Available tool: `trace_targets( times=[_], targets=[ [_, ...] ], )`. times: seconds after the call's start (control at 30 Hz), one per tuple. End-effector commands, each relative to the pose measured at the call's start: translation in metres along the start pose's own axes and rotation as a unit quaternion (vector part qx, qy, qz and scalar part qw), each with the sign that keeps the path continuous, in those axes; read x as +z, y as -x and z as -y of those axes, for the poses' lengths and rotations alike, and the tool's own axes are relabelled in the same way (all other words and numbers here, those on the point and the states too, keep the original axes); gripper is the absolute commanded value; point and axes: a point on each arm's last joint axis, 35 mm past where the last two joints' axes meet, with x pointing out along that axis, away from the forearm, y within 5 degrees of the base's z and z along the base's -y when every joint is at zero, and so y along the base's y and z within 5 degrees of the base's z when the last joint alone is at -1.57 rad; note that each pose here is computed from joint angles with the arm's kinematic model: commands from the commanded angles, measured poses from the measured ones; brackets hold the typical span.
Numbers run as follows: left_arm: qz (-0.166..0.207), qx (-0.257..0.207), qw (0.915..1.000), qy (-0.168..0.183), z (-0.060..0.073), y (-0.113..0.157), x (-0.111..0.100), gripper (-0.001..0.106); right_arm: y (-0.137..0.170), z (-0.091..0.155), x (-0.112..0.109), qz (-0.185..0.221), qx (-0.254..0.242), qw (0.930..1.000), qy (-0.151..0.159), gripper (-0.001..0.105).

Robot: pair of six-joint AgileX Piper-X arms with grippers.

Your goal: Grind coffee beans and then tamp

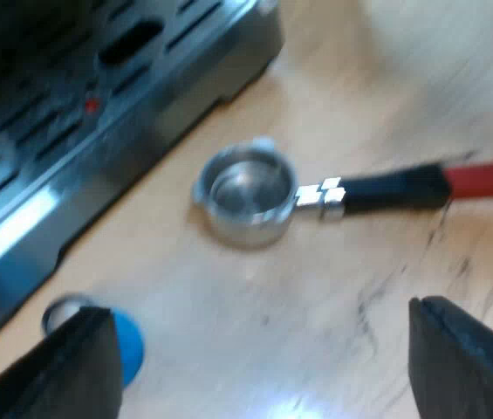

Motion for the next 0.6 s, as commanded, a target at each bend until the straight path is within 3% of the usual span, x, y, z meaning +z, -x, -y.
trace_targets(
  times=[0.03, 0.2, 0.23, 0.27, 0.47, 0.6],
  targets=[
    [-0.010, 0.021, 0.9997, 0.008, -0.001, 0.003, -0.001, 0.069, 0.001, 0.000, 0.007, 0.034, -0.001, 0.9991, 0.024, 0.052],
    [-0.015, 0.021, 0.9996, 0.009, -0.001, 0.003, -0.002, 0.069, -0.005, -0.001, 0.004, 0.052, -0.002, 0.9981, 0.035, 0.053],
    [-0.015, 0.021, 0.9996, 0.009, -0.001, 0.003, -0.002, 0.069, -0.013, -0.003, 0.001, 0.089, -0.001, 0.9955, 0.032, 0.053],
    [-0.015, 0.021, 0.9996, 0.009, -0.001, 0.003, -0.002, 0.069, -0.015, -0.003, 0.000, 0.102, -0.002, 0.9941, 0.037, 0.053],
    [-0.011, 0.051, 0.9986, 0.008, -0.003, 0.003, -0.002, 0.069, -0.027, -0.006, -0.013, 0.145, -0.010, 0.9874, 0.064, 0.053],
    [-0.011, 0.052, 0.9985, 0.009, -0.003, 0.003, -0.002, 0.069, -0.033, -0.007, -0.022, 0.156, -0.012, 0.9852, 0.069, 0.064]
  ],
)
